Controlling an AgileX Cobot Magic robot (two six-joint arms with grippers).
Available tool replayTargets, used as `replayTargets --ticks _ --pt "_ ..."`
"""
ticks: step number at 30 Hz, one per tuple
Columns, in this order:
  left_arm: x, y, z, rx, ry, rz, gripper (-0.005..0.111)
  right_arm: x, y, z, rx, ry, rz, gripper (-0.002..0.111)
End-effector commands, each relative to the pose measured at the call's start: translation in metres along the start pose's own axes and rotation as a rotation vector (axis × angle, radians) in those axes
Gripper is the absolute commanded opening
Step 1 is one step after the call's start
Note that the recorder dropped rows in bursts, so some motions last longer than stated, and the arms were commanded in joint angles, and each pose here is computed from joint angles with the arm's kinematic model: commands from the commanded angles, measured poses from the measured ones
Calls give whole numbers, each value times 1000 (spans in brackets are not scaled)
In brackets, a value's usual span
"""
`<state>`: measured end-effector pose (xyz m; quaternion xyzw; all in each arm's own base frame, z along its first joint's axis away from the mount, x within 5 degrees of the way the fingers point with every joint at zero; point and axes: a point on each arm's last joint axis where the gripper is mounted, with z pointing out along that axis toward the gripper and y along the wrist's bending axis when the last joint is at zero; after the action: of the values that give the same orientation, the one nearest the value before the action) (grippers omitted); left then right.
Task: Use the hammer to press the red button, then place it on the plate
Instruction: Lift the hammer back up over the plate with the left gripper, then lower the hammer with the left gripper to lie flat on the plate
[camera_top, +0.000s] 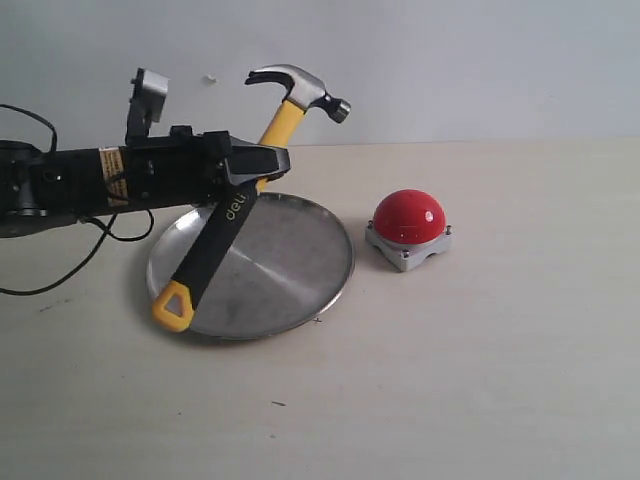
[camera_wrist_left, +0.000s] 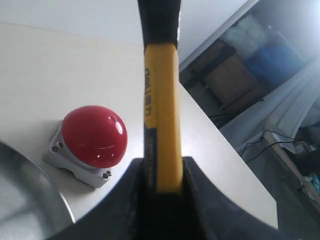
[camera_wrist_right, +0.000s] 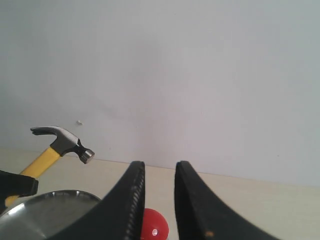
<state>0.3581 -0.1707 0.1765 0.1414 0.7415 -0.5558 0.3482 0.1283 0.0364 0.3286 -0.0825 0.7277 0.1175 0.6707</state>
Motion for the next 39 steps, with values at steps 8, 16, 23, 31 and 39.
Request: replayTargets --ticks 8,16,23,31,39 --pt "-14 21 17 135 -38 -63 0 1 0 -1 2 -1 -4 22" --pt "-4 47 13 93 -40 -141 0 1 0 -1 2 -3 -4 22" --pt "11 67 17 55 -34 -169 0 1 0 -1 2 -3 -4 22" --pt "12 79 17 -80 -37 -159 0 1 0 -1 2 -3 -4 22" --pt "12 82 17 -108 -37 -160 0 1 0 -1 2 -3 -4 22"
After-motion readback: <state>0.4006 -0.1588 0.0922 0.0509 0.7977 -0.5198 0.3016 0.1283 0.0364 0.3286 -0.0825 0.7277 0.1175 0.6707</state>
